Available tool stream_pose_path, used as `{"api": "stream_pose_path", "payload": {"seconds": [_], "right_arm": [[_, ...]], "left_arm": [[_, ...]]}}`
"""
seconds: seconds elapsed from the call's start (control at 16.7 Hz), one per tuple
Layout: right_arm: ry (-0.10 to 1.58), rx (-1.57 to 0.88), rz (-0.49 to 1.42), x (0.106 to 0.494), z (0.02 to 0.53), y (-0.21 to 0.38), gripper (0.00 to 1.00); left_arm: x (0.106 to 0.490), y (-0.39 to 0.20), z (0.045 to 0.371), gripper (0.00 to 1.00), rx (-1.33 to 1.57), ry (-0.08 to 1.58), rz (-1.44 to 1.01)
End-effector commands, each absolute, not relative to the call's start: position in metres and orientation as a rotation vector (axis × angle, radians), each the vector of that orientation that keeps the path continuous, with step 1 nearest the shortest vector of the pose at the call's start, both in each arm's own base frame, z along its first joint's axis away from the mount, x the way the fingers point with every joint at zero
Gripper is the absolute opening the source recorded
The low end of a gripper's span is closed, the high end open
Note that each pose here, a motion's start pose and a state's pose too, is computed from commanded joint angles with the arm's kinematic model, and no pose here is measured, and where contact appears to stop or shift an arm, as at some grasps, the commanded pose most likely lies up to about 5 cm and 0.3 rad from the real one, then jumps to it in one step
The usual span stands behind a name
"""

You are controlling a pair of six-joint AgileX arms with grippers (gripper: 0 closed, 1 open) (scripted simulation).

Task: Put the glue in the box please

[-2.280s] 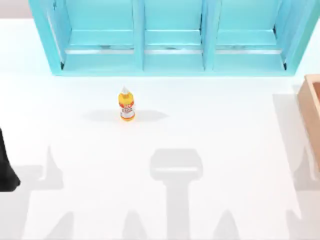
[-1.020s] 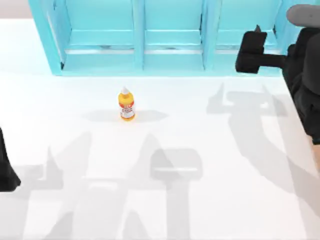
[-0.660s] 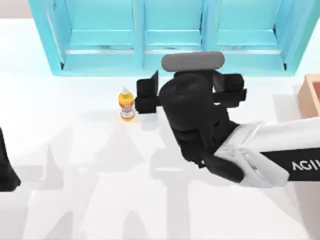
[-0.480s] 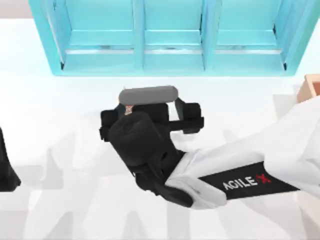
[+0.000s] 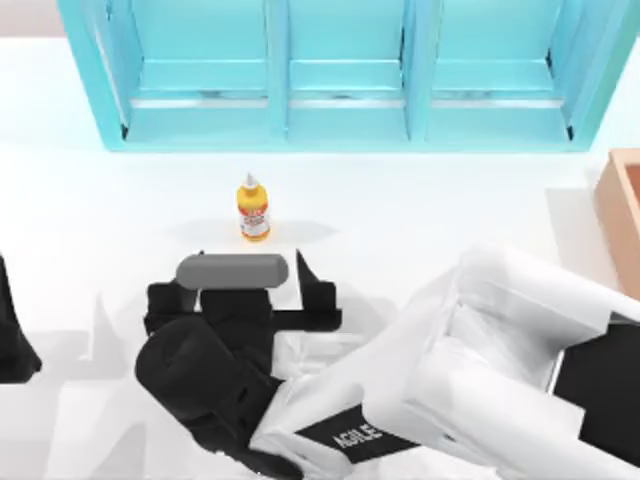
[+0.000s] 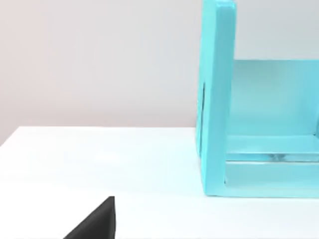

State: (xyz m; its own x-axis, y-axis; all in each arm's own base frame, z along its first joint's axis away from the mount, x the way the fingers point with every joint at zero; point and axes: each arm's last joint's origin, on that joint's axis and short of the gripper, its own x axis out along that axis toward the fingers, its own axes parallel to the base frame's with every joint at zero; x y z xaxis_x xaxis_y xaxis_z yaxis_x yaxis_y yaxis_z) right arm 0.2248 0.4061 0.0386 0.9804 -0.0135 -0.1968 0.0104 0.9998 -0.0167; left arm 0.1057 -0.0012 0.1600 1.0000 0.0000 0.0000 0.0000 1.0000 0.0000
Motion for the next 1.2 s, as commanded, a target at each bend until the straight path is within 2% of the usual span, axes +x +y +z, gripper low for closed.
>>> {"api": "stream_pose_path", "payload": {"seconds": [0.42,0.96,1.2], "right_arm": [[0.200,-0.017,-0.014,0.231,0.038,0.406,1.00],[0.198,-0.016,-0.012,0.318,0.020,0.406,1.00],[0.198,-0.016,-0.012,0.323,0.019,0.405,1.00]], "left_arm": [[0.106,-0.001,0.160,1.00,0.000,0.000,0.000],[0.106,-0.001,0.160,1.00,0.000,0.000,0.000],[0.106,-0.001,0.160,1.00,0.000,0.000,0.000]]}}
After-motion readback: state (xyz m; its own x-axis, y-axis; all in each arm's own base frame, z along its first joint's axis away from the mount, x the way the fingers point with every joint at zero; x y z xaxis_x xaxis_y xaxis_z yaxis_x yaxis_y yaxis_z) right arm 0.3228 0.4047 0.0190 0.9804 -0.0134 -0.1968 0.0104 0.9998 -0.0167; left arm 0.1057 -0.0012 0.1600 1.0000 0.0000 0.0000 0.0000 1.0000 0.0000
